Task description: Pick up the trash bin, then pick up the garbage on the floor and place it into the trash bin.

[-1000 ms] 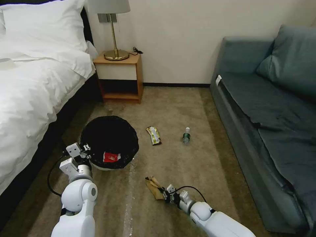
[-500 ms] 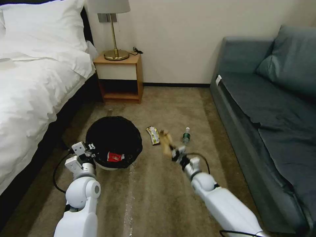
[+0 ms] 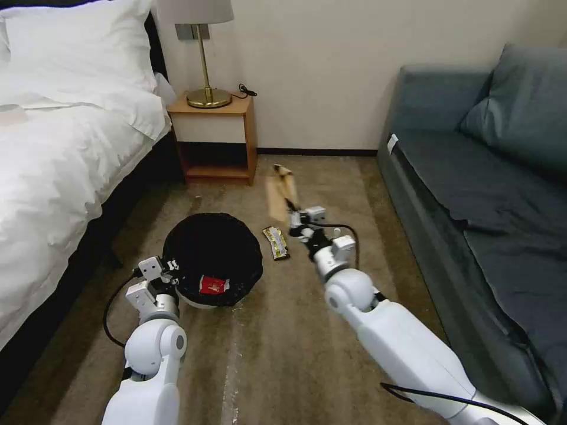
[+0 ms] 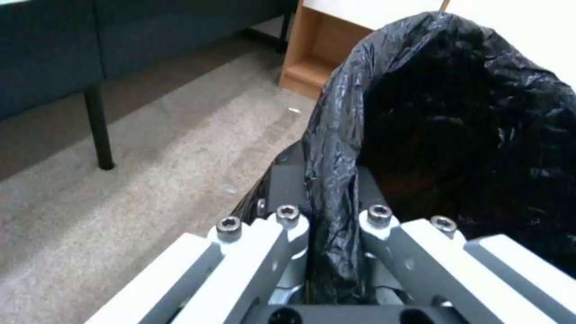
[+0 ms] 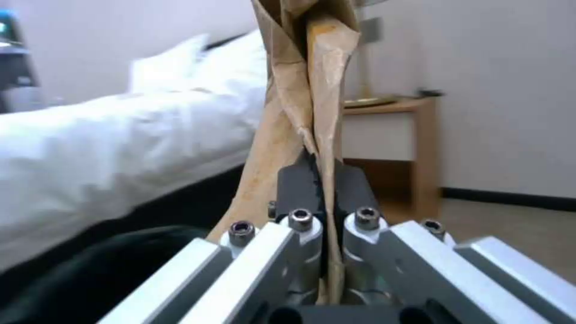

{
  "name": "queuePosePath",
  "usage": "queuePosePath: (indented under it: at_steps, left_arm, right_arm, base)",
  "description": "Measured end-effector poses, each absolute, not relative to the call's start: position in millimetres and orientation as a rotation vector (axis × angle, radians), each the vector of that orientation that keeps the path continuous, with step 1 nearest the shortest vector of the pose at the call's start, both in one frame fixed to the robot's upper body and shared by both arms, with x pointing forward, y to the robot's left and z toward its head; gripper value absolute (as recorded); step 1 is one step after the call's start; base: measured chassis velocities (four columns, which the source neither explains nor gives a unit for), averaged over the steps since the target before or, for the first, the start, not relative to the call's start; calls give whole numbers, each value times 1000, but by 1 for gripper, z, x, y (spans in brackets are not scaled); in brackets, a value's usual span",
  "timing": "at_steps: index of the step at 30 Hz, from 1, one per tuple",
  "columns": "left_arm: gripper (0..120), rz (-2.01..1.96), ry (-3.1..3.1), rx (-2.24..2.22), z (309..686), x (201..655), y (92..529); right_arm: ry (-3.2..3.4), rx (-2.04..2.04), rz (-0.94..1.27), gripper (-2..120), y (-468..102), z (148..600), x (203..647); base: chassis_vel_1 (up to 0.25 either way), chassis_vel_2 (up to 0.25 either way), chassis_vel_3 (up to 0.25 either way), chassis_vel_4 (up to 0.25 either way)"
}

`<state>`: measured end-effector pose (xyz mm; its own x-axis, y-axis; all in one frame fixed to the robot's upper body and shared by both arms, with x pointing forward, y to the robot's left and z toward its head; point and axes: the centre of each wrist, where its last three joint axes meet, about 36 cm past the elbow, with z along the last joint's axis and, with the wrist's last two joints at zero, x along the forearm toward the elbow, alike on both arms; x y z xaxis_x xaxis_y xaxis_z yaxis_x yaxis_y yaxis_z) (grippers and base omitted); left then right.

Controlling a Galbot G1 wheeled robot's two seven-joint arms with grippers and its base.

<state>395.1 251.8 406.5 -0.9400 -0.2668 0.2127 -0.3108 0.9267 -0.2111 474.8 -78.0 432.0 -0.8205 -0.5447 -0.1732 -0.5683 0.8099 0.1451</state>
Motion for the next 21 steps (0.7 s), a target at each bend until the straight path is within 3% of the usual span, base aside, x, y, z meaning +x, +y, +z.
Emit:
queuePosePath:
  at_steps: [8,21]
  left_arm:
    - [4,364,-2908,435,407,394,248]
    - [4,382,-2912,417,409,395,235]
  right_arm:
    - [2851,-1029,277,0,-47,427,453]
    - [2901,-1119,160,0,-33,381,444]
  base:
    - [0,0,0,0]
    - [0,0,0,0]
